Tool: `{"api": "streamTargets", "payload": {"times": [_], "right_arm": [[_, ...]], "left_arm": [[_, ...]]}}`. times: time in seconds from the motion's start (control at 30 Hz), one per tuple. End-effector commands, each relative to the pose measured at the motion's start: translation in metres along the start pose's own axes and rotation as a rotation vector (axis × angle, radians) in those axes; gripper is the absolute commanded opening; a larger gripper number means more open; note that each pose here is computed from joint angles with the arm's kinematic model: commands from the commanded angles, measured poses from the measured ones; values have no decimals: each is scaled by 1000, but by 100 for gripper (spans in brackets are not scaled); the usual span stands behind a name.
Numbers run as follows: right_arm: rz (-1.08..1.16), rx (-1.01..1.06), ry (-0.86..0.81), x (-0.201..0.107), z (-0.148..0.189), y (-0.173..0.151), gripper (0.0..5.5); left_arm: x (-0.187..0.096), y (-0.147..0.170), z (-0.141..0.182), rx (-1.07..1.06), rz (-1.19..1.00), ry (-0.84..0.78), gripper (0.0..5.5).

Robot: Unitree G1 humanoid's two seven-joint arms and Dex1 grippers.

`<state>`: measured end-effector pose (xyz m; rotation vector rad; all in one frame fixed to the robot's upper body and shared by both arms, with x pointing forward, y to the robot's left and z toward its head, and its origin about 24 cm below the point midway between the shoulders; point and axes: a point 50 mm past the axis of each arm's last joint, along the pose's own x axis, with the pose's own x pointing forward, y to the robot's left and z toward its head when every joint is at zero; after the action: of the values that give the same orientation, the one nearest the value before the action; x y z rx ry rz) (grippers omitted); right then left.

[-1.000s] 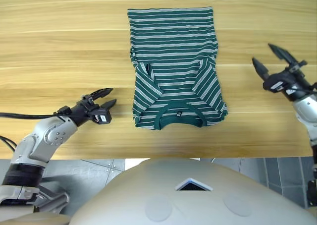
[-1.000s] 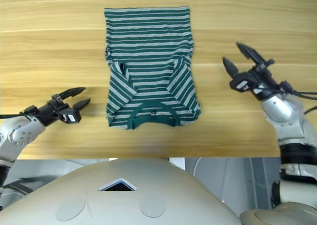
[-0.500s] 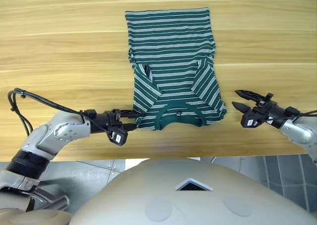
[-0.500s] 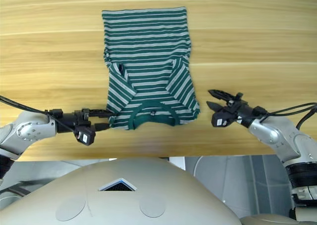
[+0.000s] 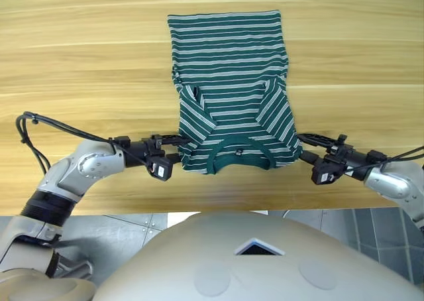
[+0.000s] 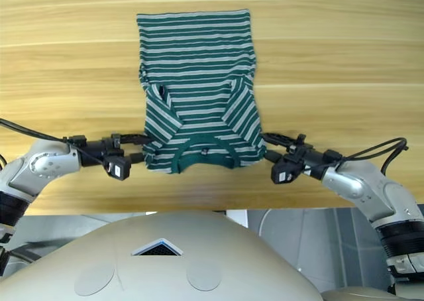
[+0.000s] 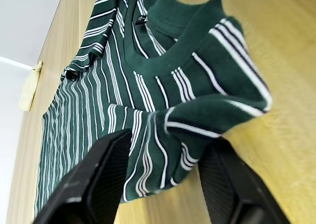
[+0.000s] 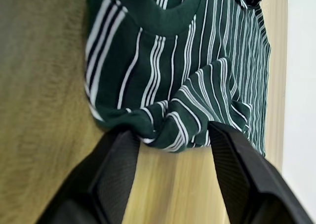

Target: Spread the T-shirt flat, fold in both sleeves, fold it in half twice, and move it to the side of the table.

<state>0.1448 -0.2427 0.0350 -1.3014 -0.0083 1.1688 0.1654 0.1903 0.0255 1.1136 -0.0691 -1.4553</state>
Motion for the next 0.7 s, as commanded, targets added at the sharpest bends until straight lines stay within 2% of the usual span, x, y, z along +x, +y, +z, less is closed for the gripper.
{"api": "streamTargets", "payload": {"times": [0.03, 0.2, 0.37, 0.6, 0.7], "right_arm": [[104, 10, -2, 1, 0, 14, 249], [107, 6, -1, 4, -1, 15, 249], [106, 10, -2, 7, -4, 16, 153], [102, 22, -15, 10, -5, 17, 15], [83, 40, -9, 10, -6, 17, 0]], "left_arm": [[6, -28, -3, -49, -146, 28, 192], [7, -29, 0, -47, -158, 9, 102], [11, -31, 1, -54, -152, 0, 16], [12, -32, -2, -74, -124, 8, 1], [9, -28, -4, -84, -62, 17, 1]]}}
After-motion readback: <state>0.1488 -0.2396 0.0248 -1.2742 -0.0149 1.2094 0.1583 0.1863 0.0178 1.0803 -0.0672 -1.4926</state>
